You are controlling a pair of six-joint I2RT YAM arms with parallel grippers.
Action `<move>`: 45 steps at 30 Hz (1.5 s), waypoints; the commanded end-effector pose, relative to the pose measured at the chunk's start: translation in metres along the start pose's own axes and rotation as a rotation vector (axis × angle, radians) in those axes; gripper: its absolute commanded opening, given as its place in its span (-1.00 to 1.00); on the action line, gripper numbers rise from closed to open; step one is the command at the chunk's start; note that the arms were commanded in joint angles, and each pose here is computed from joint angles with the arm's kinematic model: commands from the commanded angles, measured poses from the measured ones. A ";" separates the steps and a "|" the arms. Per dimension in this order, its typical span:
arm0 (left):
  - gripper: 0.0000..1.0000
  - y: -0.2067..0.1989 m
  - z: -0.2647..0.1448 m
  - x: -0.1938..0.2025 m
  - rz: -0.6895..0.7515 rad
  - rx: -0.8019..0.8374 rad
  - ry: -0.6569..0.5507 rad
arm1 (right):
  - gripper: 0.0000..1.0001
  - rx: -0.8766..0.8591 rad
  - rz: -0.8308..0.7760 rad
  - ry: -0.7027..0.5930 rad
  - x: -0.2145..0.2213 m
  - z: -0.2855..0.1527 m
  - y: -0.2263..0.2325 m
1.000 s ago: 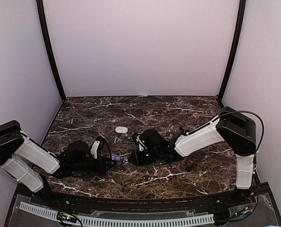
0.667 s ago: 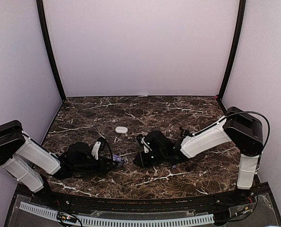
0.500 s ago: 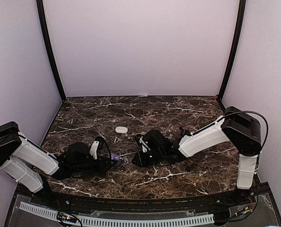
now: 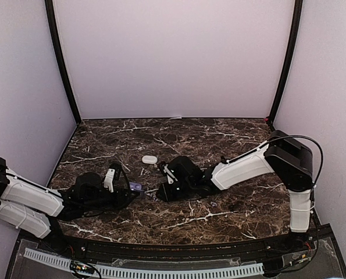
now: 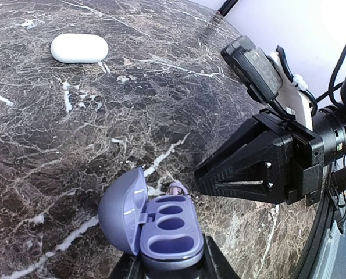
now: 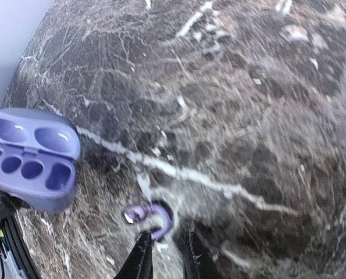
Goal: Insert the wireless bluetooth earbuds into the charging case
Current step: Pick up the left earbud from the center of the board.
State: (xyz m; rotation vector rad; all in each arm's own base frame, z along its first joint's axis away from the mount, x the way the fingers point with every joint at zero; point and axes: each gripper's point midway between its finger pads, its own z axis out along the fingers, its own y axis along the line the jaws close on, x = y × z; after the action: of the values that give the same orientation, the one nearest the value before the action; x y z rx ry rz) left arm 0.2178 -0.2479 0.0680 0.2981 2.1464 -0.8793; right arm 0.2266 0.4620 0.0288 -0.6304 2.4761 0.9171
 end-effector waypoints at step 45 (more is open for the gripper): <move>-0.72 0.018 -0.025 -0.029 -0.001 -0.026 -0.075 | -0.53 0.158 -0.280 0.025 -0.003 0.019 0.016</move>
State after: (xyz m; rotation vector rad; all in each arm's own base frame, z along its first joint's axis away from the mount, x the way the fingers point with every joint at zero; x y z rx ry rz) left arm 0.2345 -0.2186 0.0950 0.2332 2.0841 -0.8507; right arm 0.2376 0.4811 0.0252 -0.8576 2.3760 0.5635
